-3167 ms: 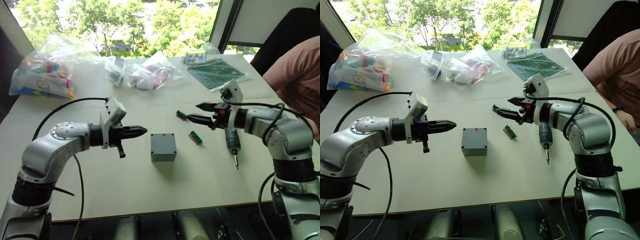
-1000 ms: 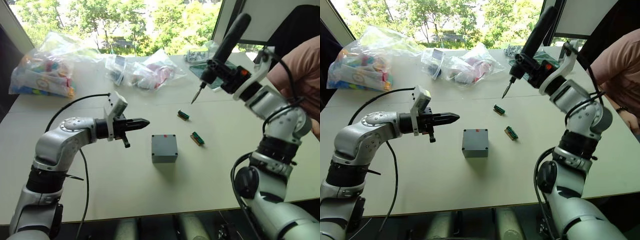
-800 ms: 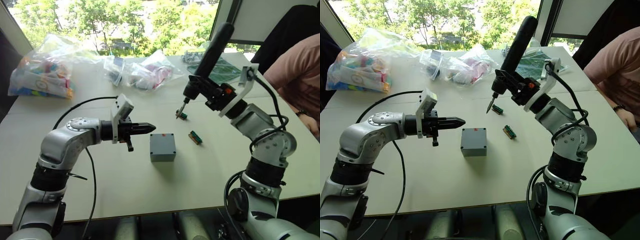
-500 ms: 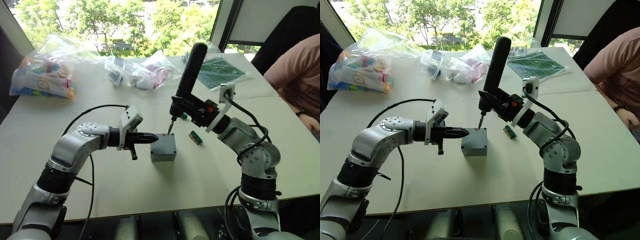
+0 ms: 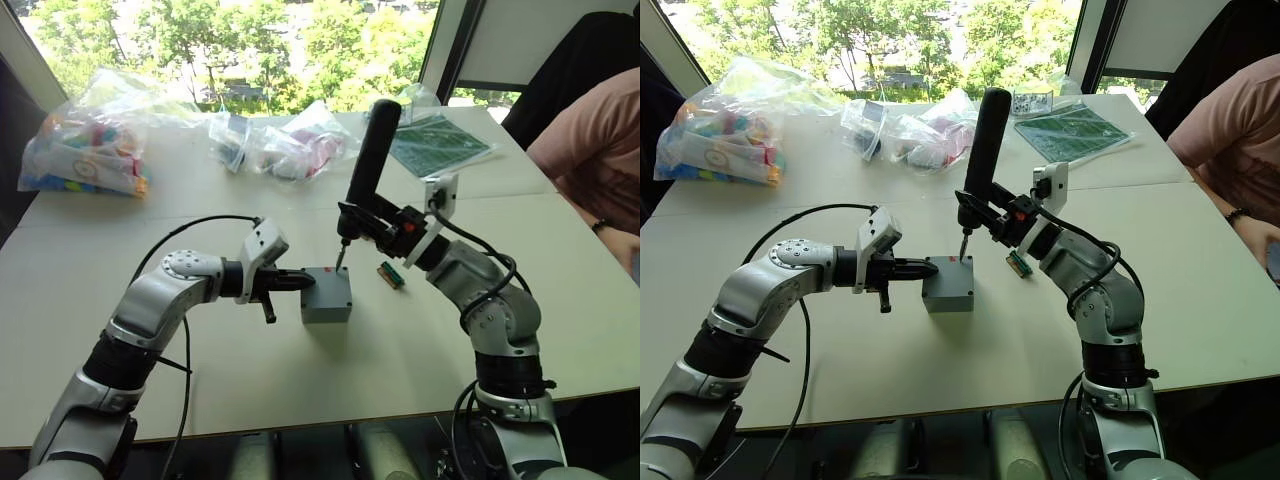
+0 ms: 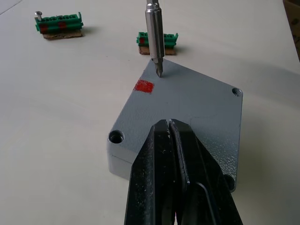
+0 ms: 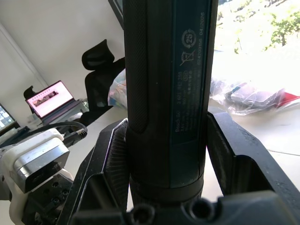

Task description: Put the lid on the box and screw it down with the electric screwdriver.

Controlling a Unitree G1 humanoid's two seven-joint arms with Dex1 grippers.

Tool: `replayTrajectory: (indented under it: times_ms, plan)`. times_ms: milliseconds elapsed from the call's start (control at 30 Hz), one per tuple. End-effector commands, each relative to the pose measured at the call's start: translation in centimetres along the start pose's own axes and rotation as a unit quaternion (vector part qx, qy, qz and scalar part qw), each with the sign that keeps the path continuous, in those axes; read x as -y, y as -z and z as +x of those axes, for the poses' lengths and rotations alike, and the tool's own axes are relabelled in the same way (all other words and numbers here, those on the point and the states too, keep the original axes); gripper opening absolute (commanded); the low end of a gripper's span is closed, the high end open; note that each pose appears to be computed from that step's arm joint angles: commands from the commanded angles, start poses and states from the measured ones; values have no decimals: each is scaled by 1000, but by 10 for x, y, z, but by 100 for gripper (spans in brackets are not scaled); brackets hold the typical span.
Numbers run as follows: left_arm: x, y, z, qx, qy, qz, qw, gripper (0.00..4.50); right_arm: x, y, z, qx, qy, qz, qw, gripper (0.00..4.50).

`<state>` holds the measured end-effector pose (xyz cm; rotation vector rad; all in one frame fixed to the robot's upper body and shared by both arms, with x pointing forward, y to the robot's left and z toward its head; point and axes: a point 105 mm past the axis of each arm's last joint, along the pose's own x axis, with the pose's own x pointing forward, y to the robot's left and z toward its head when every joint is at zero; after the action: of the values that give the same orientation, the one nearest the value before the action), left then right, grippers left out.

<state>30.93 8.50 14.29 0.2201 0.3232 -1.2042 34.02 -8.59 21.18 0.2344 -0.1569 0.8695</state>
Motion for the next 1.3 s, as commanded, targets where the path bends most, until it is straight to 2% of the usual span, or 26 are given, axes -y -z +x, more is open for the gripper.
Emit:
replayTrajectory:
  times_ms: [33, 500, 633, 800, 933, 1067, 1300]
  plan:
    - [3, -2, 2, 0, 6, 13, 1000, 0, -1, -20, -2, 30, -6, -21, 999, 192]
    - [5, -2, 2, -2, 10, 19, 1000, 0, 10, -6, -9, 2, 19, -40, 999, 192]
    - [6, 0, 3, -6, 10, 21, 1000, 0, 4, 0, -8, -9, 8, -50, 999, 192]
    - [8, 8, 6, -21, 10, 28, 999, 0, -24, 20, -7, -37, -50, -90, 994, 192]
    - [9, 8, 8, -20, 11, 28, 999, 0, -29, 34, -6, -63, -57, -109, 990, 192]
    - [9, 7, 8, -19, 11, 27, 999, 0, -24, 50, -8, -92, -40, -117, 988, 192]
    - [10, 8, 11, -21, 11, 31, 999, 0, -13, 61, -11, -88, 3, -71, 994, 192]
